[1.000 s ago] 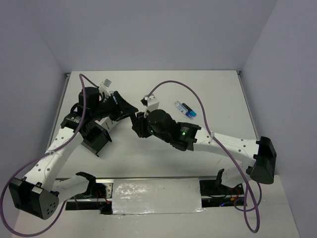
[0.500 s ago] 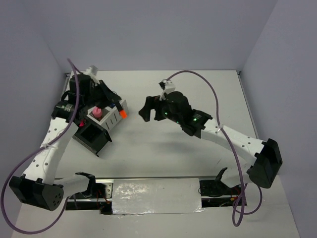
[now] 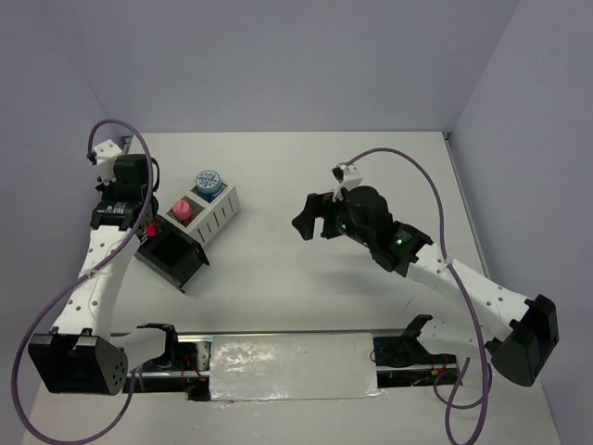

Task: Sort the stationery into containers
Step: Place the pen in the storage box.

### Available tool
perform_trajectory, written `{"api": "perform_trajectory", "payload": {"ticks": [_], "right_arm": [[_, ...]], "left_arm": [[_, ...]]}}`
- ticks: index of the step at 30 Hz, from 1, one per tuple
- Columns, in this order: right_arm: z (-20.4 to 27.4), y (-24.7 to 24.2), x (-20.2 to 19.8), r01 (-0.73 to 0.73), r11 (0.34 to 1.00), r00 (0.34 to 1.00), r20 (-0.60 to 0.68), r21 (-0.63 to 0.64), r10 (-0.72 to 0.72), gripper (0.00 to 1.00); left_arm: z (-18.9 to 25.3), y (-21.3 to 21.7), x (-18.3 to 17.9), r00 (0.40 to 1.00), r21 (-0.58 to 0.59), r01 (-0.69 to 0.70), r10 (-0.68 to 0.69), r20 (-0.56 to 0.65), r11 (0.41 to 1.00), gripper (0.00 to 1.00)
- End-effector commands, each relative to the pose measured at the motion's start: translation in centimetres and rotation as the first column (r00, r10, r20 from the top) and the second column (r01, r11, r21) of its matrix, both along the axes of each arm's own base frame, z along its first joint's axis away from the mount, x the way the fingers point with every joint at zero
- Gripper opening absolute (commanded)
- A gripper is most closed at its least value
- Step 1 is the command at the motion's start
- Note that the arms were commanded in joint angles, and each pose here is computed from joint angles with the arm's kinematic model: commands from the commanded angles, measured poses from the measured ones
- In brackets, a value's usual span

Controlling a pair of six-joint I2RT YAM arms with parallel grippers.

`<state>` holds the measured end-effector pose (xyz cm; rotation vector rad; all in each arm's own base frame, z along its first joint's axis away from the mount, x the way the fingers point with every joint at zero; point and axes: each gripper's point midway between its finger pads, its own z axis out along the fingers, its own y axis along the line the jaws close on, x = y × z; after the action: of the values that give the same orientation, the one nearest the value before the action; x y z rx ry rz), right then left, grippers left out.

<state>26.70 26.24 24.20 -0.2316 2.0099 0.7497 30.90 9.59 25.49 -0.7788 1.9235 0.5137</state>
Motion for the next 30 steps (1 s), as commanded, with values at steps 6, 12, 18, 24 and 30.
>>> {"api": "perform_trajectory", "payload": {"ticks": [6,12,18,24,30], "right_arm": [[0.0,-1.8,-1.2,-0.008,1.000,1.000,0.028,-0.025,0.008,1.00],[-0.3,-1.9,-0.8,-0.027,1.000,1.000,0.007,-0.010,0.027,1.00],[0.2,-1.8,0.0,-0.043,0.999,0.999,0.007,-0.003,0.043,1.00],[-1.4,-3.6,2.6,-0.014,0.999,1.000,-0.026,-0.051,0.013,1.00],[-7.2,-10.9,8.8,0.203,0.950,0.962,-0.135,-0.239,-0.239,0.98]], "left_arm": [[-0.7,3.5,0.2,0.990,0.107,-0.130,0.123,0.069,0.986,0.00],[-3.2,3.0,0.2,0.991,0.070,-0.114,0.109,0.082,0.991,0.13],[-4.5,3.2,-0.4,0.988,0.064,-0.139,0.135,0.076,0.988,0.77],[-3.8,2.6,-0.3,0.991,0.029,-0.112,0.110,0.079,0.993,0.94],[-2.7,-1.3,-0.6,0.998,-0.161,0.041,-0.048,-0.036,0.986,0.99]]}}
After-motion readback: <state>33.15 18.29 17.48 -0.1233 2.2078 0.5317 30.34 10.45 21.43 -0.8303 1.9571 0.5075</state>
